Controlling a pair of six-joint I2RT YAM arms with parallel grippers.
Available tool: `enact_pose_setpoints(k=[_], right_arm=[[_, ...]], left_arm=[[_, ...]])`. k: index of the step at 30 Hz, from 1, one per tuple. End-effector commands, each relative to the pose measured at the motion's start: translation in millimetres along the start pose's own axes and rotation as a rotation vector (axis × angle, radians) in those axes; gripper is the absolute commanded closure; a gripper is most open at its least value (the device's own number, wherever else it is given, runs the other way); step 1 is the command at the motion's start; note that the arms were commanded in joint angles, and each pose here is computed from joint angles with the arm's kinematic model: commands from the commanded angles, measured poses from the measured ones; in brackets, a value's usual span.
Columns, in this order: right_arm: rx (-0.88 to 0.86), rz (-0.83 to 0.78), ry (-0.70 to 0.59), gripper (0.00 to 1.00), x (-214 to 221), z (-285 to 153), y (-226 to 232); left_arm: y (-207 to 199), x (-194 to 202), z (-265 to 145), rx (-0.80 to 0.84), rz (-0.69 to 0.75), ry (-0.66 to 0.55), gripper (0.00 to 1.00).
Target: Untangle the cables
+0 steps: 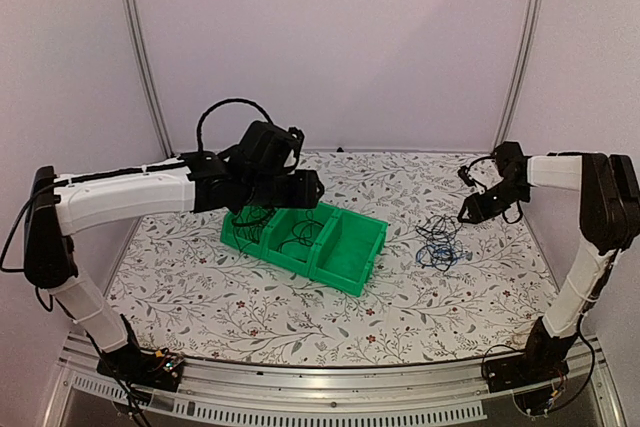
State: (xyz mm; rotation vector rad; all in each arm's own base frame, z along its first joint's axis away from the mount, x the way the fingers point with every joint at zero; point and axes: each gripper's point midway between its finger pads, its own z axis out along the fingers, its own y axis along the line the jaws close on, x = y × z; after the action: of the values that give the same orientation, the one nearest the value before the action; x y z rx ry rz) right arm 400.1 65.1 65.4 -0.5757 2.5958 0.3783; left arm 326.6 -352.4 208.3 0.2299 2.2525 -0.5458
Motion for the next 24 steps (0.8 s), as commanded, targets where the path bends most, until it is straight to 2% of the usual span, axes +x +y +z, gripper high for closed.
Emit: enact_pose_setpoints(k=[1, 5, 7, 10, 13, 14, 19, 24], right_arm=[[0.003, -0.025, 0.015, 0.55, 1, 19, -8], [0.006, -0.024, 0.011, 0.55, -6, 34, -16], [0.008, -0.030, 0.002, 0.58, -10, 40, -20], [-0.005, -0.038, -0.020, 0.72, -15, 43, -20], [-0.012, -0.069, -0.068, 0.96, -22, 33, -14], [-0.016, -0.081, -0.081, 1.00, -24, 28, -11], [-0.009, -0.160, -0.201, 1.00, -54, -35, 10], [-0.056, -0.296, -0.452, 1.00, -107, -158, 66]], left_arm=[[-19, -16, -9, 0.029, 0.018, -0.043, 0.44], [-26, -22, -13, 0.042, 0.016, -0.059, 0.45], [-28, -25, -14, 0.047, 0.014, -0.065, 0.45], [-33, -29, -13, 0.056, 0.018, -0.072, 0.45], [-42, -30, -5, 0.084, 0.037, -0.076, 0.45], [-47, -32, -2, 0.096, 0.041, -0.080, 0.45], [-84, -47, 3, 0.200, 0.106, -0.129, 0.45], [-144, -67, -14, 0.394, 0.226, -0.254, 0.39]])
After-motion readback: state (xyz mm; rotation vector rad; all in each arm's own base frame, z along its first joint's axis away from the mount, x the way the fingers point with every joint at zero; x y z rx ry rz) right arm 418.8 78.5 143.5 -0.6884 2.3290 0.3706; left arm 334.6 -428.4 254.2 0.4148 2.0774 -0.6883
